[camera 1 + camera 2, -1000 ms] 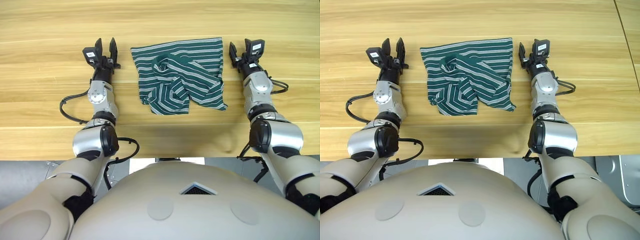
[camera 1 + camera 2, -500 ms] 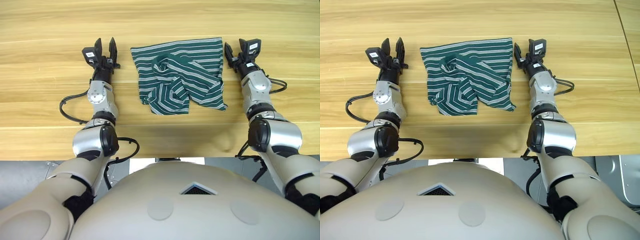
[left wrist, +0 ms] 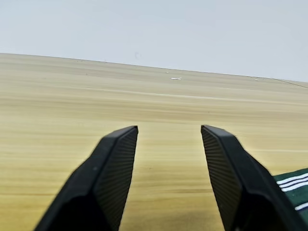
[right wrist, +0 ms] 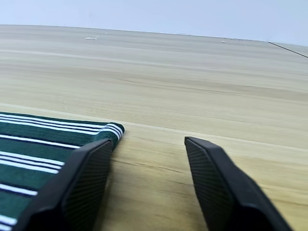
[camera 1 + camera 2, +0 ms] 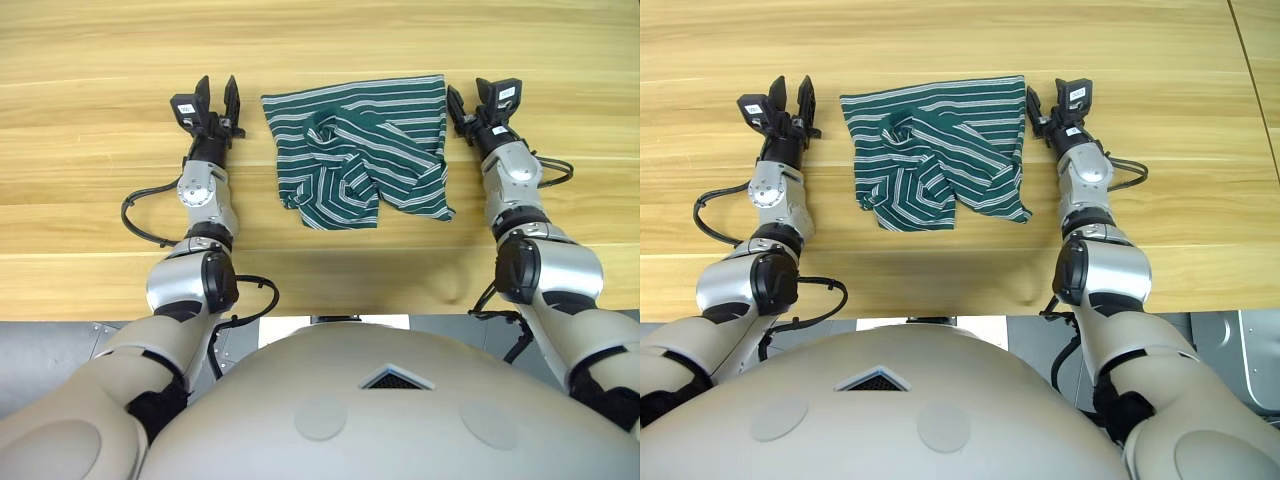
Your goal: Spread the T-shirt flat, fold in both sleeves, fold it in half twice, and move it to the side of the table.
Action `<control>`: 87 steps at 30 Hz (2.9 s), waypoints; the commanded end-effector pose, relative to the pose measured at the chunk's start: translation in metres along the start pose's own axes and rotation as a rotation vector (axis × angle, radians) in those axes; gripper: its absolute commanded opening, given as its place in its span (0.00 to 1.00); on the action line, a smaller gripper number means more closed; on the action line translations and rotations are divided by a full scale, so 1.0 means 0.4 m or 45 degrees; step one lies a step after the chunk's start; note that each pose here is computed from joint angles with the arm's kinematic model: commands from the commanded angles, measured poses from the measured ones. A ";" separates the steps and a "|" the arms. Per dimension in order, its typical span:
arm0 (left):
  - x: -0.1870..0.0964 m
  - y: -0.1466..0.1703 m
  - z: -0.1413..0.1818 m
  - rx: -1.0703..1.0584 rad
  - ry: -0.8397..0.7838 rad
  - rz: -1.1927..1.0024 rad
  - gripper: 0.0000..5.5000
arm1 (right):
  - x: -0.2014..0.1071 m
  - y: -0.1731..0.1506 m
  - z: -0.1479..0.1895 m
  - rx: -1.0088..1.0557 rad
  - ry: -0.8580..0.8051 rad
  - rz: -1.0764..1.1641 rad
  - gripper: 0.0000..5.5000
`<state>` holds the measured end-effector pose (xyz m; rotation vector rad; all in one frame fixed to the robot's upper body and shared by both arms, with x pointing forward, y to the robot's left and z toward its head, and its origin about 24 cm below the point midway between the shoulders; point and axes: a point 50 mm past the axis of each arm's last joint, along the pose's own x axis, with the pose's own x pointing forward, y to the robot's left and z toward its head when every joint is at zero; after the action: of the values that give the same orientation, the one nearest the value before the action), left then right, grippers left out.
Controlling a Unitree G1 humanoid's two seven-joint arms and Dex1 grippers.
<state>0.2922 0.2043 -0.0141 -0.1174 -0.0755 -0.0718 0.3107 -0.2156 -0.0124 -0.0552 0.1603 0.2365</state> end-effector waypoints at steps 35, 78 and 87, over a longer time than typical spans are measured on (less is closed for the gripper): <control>0.009 -0.001 -0.003 -0.052 0.028 0.045 0.50 | -0.006 0.001 -0.008 0.178 -0.042 -0.013 0.62; -0.280 -0.295 0.148 -0.238 0.503 -0.641 0.50 | -0.270 0.052 0.110 0.536 0.306 0.647 0.62; -0.291 -0.312 0.134 -0.259 0.567 -0.662 0.50 | -0.270 0.080 0.107 0.592 0.355 0.732 0.62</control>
<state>0.1650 0.0960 0.0492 -0.2895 0.3099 -0.6250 0.2056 -0.2125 0.0424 0.4071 0.4969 0.7119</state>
